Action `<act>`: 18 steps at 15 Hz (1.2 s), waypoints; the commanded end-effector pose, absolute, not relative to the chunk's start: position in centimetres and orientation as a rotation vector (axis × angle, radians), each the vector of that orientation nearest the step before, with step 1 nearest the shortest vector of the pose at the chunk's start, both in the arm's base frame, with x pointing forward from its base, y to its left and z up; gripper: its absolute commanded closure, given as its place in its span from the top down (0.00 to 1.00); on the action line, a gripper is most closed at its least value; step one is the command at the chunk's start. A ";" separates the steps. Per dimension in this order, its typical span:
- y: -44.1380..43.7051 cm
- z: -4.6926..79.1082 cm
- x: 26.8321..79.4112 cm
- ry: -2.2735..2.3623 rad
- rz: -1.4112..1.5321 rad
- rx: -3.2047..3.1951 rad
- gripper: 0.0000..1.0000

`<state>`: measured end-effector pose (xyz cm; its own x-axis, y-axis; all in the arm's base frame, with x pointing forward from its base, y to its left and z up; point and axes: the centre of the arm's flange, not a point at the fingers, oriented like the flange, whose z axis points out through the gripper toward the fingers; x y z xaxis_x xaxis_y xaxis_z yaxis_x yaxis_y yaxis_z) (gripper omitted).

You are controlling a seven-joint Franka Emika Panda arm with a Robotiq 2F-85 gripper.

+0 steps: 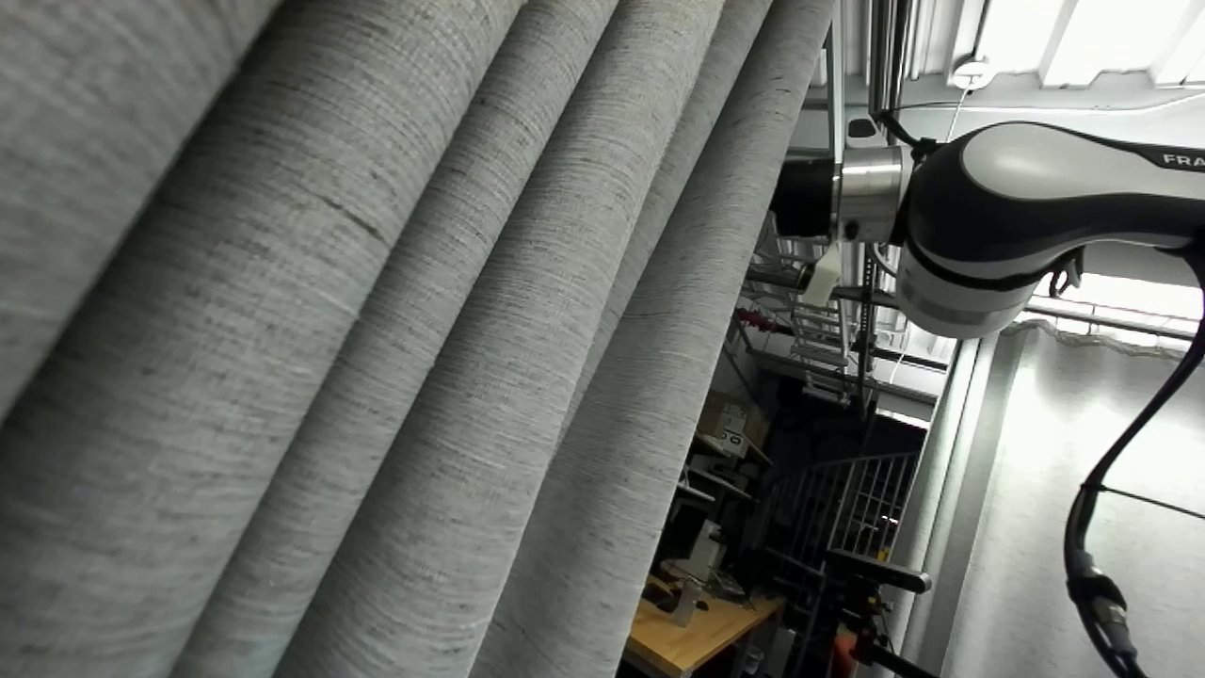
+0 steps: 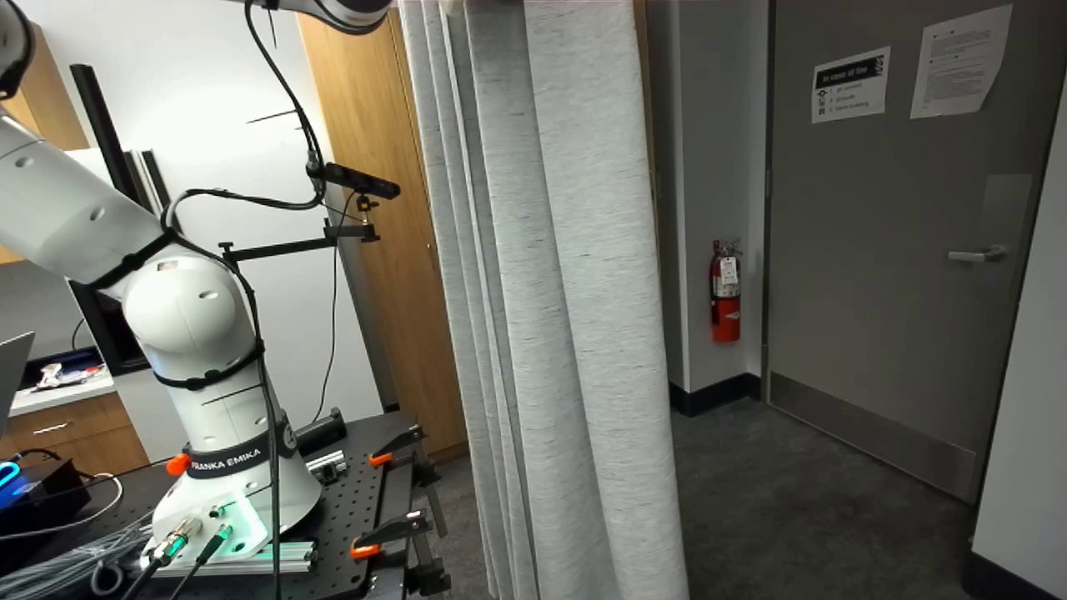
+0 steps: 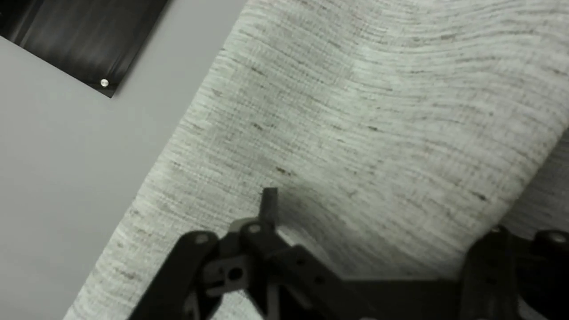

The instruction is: Push the curtain to the left

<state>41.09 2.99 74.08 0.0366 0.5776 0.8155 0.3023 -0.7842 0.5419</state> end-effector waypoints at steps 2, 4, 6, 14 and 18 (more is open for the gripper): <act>3.5 75.3 42.0 0.885 1.869 2.041 0.42; 3.5 75.5 42.1 0.883 1.871 2.038 0.26; 3.7 75.6 42.4 0.882 1.871 2.042 0.13; 9.6 72.6 45.5 1.011 1.756 2.146 0.01; 16.7 70.8 46.6 1.154 1.743 2.155 0.01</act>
